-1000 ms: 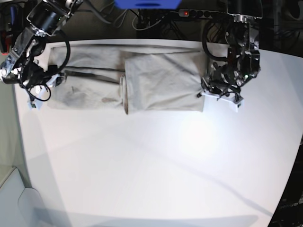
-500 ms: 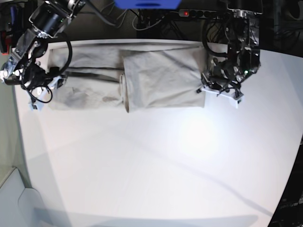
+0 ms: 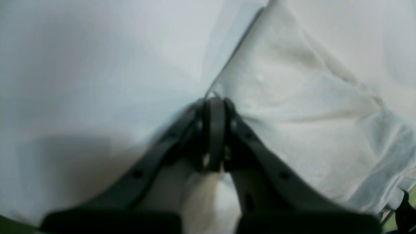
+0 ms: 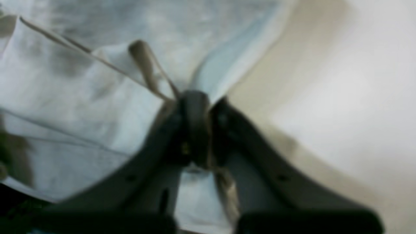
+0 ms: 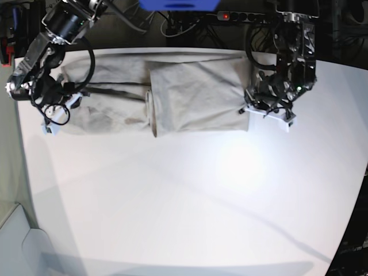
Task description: Layout the t-shirt on the table in an organized manner, then fold the t-shirt properly
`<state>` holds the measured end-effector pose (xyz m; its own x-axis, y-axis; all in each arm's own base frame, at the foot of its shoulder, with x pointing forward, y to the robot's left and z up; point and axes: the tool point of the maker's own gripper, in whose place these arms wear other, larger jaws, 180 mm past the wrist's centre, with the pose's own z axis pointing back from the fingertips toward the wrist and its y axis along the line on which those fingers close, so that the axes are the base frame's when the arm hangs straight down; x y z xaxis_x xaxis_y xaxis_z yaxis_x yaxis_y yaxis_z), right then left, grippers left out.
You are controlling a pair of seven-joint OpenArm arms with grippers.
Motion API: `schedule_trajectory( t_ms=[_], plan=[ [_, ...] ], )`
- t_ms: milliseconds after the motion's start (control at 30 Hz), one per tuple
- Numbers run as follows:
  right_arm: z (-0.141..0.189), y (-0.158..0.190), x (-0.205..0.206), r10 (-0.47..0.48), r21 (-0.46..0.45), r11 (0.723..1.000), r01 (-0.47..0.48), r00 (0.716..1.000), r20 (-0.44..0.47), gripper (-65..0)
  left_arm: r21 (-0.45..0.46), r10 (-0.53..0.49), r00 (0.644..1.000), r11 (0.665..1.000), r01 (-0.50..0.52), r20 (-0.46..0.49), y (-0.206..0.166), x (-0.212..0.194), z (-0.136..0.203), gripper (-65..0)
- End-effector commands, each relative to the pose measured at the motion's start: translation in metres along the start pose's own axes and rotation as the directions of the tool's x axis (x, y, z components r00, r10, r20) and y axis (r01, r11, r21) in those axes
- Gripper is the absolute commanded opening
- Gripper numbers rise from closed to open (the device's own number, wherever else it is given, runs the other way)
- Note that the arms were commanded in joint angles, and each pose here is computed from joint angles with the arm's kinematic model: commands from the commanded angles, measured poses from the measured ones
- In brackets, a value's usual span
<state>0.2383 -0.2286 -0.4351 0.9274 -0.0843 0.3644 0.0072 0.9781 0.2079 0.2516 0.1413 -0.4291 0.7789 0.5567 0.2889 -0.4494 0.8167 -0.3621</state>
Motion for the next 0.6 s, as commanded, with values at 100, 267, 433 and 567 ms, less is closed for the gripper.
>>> schedule_trajectory(
  t_ms=[100, 267, 433, 567],
  plan=[
    [-0.005, 0.001, -0.021, 0.002, -0.005, 1.0, -0.003, 0.996, -0.093, -65.0, -0.005, 0.022, 1.0, 1.0, -0.022, 0.017, -0.004, 0.008, 0.004, -65.0],
    [0.023, -0.006, 0.007, 0.05, -0.085, 0.995, -0.049, 0.999, 0.01, -65.0, -0.04, 0.01, 0.998, 0.999, -0.007, 0.058, -0.016, 0.018, 0.014, -65.0],
    [0.059, 0.008, 0.041, 0.108, -0.084, 0.992, -0.094, 0.976, 0.191, -65.0, -0.088, -0.009, 0.993, 0.996, 0.02, 0.12, -0.032, 0.031, 0.03, -65.0],
    [0.074, 0.018, 0.053, 0.132, -0.068, 0.991, -0.118, 0.955, 0.264, -65.0, -0.102, -0.009, 0.991, 0.995, 0.022, 0.131, -0.037, 0.032, 0.034, -65.0]
  ],
)
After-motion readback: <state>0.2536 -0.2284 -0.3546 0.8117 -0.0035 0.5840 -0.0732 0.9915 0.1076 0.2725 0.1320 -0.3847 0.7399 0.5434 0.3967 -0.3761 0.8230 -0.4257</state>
